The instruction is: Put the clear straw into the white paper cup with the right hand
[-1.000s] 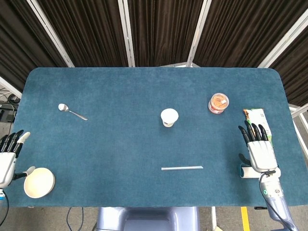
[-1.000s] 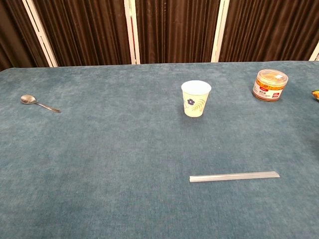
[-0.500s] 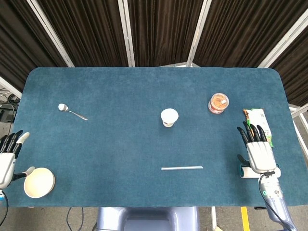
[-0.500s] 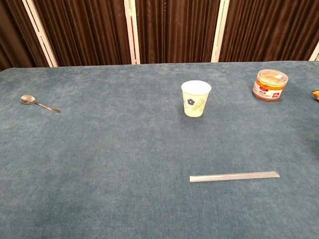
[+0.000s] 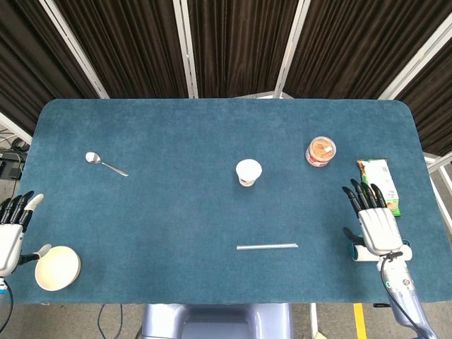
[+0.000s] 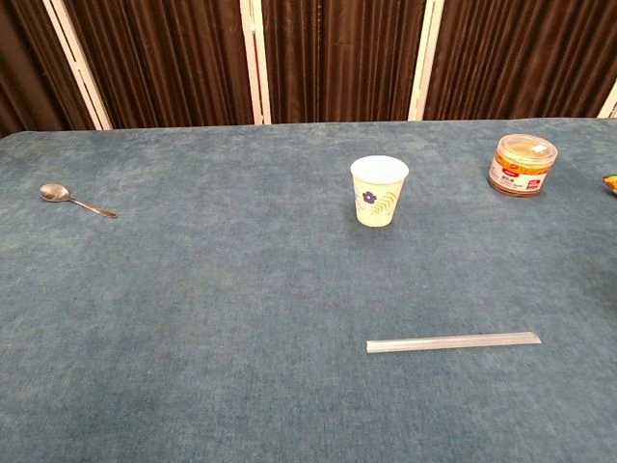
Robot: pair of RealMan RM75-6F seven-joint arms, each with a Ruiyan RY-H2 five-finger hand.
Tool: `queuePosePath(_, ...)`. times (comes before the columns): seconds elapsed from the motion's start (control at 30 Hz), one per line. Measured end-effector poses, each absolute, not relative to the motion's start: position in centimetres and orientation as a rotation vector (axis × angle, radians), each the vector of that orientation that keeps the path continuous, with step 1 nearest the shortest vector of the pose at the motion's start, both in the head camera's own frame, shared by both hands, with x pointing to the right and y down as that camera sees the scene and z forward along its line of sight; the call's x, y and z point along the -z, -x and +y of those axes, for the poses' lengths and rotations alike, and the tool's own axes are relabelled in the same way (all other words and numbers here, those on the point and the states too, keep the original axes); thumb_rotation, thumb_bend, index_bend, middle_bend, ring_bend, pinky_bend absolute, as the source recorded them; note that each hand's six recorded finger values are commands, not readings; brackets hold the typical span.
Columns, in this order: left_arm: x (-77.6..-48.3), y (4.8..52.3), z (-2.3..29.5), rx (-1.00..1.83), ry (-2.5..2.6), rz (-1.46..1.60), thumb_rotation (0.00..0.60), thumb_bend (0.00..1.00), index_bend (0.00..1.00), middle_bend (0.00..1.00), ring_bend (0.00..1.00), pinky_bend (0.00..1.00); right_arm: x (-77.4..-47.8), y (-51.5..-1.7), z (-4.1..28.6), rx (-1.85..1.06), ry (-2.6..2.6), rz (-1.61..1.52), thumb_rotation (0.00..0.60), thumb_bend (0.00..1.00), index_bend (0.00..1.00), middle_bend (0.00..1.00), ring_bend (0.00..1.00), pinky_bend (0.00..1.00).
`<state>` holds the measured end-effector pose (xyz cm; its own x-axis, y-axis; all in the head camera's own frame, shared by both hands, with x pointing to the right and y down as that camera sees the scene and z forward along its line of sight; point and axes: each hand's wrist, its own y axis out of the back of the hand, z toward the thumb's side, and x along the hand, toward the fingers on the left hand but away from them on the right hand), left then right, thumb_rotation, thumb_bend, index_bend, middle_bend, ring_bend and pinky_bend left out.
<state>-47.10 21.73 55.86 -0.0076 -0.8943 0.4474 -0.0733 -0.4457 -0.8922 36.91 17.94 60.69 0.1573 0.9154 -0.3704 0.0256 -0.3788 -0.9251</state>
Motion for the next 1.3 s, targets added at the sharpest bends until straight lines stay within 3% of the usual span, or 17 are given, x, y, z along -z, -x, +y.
queuePosePath(0.07, -55.9, 47.1, 21.7, 1.529, 1.589, 1.024, 0.600, 0.17, 0.00, 0.00, 0.00, 0.00, -60.4, -36.5, 17.9, -1.305, 1.601, -0.931, 0.600, 0.19, 0.28, 0.78, 0.62, 0.70)
queuePosePath(0.17, -55.9, 47.1, 21.7, 1.529, 1.589, 1.023, 0.600, 0.17, 0.00, 0.00, 0.00, 0.00, -60.1, -35.8, 18.1, -1.265, 1.616, -0.930, 0.600, 0.18, 0.37, 0.91, 0.76, 0.77)
queuePosePath(0.27, -55.9, 47.1, 21.7, 1.530, 1.588, 1.023, 0.600, 0.17, 0.00, 0.00, 0.00, 0.00, -60.2, -35.1, 18.3, -1.260, 1.629, -0.914, 0.600, 0.18, 0.42, 0.98, 0.84, 0.80)
queuePosePath(0.47, -55.9, 47.1, 21.7, 1.532, 1.584, 1.023, 0.600, 0.17, 0.00, 0.00, 0.00, 0.00, -60.9, -32.6, 18.6, -1.259, 1.663, -0.840, 0.600, 0.19, 0.47, 1.00, 0.87, 0.81)
queuePosePath(0.83, -55.9, 47.1, 21.7, 1.531, 1.587, 1.025, 0.600, 0.17, 0.00, 0.00, 0.00, 0.00, -65.3, -25.6, 20.9, -1.248, 1.820, -0.653, 0.600, 0.21, 0.49, 1.00, 0.87, 0.81)
queuePosePath(1.3, -55.9, 47.1, 21.6, 1.531, 1.589, 1.024, 0.600, 0.17, 0.00, 0.00, 0.00, 0.00, -68.0, -21.8, 22.5, -1.304, 1.901, -0.631, 0.600, 0.22, 0.49, 1.00, 0.87, 0.81)
